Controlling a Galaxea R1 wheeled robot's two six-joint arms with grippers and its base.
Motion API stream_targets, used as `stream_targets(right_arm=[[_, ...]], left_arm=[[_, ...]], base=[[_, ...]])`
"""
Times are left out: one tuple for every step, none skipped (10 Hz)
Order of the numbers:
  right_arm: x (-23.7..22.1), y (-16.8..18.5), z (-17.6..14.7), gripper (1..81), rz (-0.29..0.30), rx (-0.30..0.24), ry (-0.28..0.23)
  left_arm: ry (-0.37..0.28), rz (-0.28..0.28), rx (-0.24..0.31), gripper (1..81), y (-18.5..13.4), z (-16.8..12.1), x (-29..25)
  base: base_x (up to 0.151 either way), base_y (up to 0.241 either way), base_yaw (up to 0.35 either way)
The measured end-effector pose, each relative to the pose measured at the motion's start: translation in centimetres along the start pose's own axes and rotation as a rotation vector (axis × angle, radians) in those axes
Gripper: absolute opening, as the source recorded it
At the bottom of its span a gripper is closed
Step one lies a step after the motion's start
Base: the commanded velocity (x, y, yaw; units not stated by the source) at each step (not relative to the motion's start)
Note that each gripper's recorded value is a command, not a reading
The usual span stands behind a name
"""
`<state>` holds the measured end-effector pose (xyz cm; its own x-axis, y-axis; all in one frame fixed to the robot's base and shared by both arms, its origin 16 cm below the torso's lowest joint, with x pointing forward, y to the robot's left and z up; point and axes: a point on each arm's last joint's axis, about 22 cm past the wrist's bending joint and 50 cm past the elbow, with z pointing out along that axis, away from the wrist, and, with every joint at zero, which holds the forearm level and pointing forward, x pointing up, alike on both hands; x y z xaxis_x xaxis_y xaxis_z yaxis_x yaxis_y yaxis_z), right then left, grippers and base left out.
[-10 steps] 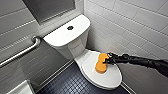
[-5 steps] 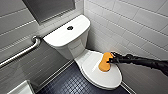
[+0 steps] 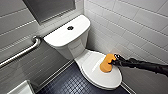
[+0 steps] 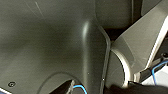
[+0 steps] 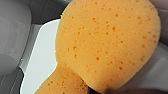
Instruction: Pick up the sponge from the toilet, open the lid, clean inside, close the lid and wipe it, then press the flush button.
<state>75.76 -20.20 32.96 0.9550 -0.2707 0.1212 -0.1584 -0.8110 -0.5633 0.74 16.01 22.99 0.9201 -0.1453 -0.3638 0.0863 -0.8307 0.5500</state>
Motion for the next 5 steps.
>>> stream_targets(right_arm=[[-0.9,1.2,-1.1,1.0,0.014,-0.01,-0.014],[-2.0,2.9,-2.4,1.0,0.029,-0.026,-0.031],[-3.1,4.7,-3.8,1.0,0.052,-0.045,-0.043],[-4.4,6.2,-4.8,1.0,0.078,-0.054,-0.052],[-5.7,6.9,-5.5,1.0,0.095,-0.05,-0.059]], left_arm=[[0.0,0.001,-0.002,81.1,0.2,0.1,0.0],[0.001,0.005,-0.007,81.1,0.5,0.3,0.1],[0.001,0.006,-0.01,81.1,0.8,0.4,0.1],[0.001,0.009,-0.01,81.1,0.8,0.4,0.1],[0.001,0.009,-0.009,81.1,0.7,0.4,0.1]], base=[[0.0,0.0,0.0],[0.0,0.0,0.0],[0.0,0.0,0.0],[0.0,0.0,0.0],[0.0,0.0,0.0]])
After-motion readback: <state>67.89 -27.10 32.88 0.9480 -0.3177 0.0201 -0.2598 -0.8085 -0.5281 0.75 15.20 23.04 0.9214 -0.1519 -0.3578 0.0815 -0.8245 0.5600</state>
